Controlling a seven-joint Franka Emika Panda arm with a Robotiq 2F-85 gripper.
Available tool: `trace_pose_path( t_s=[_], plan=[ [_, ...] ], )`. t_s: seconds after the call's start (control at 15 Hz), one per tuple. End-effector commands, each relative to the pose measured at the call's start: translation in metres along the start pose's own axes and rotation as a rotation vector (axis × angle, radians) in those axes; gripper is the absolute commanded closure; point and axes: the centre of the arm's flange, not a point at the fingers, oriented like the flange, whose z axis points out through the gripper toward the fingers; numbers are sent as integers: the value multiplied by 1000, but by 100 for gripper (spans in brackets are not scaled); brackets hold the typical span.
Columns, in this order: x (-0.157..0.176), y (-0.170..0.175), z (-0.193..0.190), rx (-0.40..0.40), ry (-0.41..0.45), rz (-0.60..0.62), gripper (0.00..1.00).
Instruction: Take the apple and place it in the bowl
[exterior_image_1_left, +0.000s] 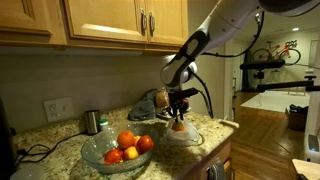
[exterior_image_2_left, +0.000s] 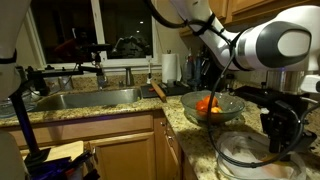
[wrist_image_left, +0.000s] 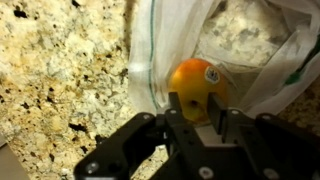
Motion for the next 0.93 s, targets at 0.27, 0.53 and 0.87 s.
trace_pose_path(
  t_s=[0.27, 0.53, 0.87],
  plan=[
    [5, -4, 8, -31, -23, -36, 71],
    [11, -6, 6, -38, -15, -45, 35],
    [13, -10, 15, -39, -27, -53, 12]
  ],
)
